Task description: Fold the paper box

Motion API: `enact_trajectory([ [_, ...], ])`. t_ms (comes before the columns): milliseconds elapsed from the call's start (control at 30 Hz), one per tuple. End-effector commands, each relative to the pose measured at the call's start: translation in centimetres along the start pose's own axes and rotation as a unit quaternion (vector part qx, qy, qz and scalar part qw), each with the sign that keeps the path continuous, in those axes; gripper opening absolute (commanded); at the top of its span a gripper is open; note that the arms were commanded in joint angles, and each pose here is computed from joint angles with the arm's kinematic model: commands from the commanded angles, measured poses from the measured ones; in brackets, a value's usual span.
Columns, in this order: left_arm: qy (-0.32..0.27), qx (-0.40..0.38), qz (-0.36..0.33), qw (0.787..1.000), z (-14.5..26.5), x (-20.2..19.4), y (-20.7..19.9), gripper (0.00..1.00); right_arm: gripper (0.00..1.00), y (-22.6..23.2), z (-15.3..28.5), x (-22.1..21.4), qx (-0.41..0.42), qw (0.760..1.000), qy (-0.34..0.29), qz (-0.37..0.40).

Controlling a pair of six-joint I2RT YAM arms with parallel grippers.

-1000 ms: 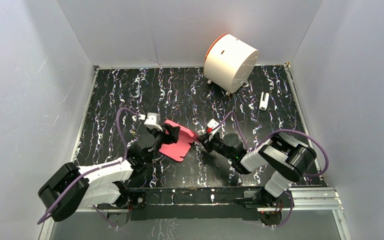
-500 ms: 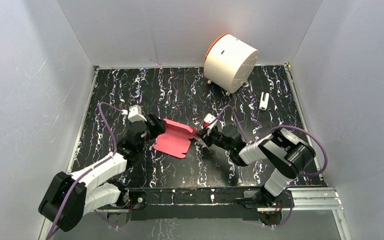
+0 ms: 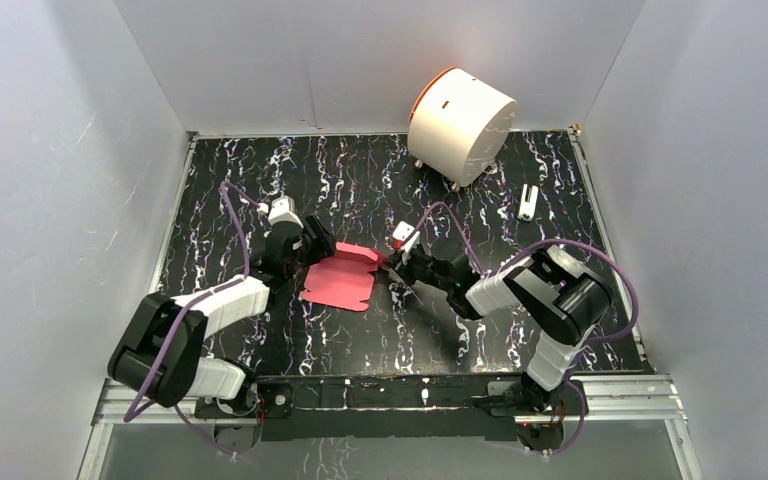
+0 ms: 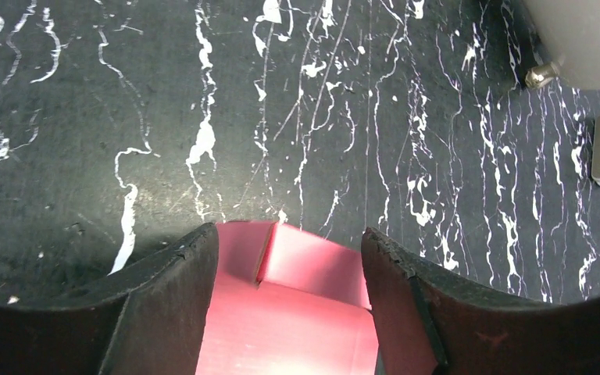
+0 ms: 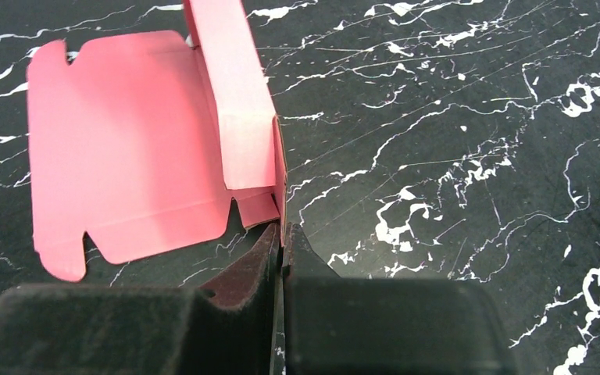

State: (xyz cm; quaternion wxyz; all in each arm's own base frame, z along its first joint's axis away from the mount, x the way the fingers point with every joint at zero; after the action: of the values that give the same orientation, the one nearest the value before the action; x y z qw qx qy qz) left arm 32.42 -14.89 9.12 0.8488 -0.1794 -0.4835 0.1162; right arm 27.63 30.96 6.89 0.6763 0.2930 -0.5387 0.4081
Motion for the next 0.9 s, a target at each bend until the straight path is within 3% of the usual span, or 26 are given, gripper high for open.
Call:
enact_trajectory([
  [0, 0.012, -0.044, -0.017, 0.999, -0.4, 0.5, -1.8, 0.63, 0.10, -1.3, -1.0, 1.6, -0.026, 0.999, -0.022, 0.001],
  [333, 0.048, -0.084, 0.023, 0.995, 1.0, -0.5, -3.1, 0.58, 0.11, -3.1, -1.5, 2.4, -0.093, 0.992, -0.038, -0.074],
  [667, 0.083, -0.104, 0.068, 0.989, 2.6, -2.5, -3.4, 0.56, 0.11, -1.1, -1.5, 3.5, -0.081, 0.988, -0.046, -0.120],
  [867, 0.104, -0.120, 0.077, 0.984, 3.2, -3.7, -3.9, 0.54, 0.12, -1.3, -1.9, 2.8, -0.124, 0.982, -0.033, -0.140],
])
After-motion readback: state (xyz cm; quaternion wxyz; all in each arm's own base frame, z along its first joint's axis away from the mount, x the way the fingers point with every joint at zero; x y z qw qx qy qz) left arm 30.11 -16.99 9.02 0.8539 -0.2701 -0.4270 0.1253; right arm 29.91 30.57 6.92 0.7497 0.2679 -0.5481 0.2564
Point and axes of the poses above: each gripper's point midway between its finger pads, its own z axis back along the fingers, its own y axis along the line the jaws close on, x = y × z, the point moved 2 cm from there along z, back along the fingers, and after that the axes turned 4 degrees about -z, right-handed, at the moved point
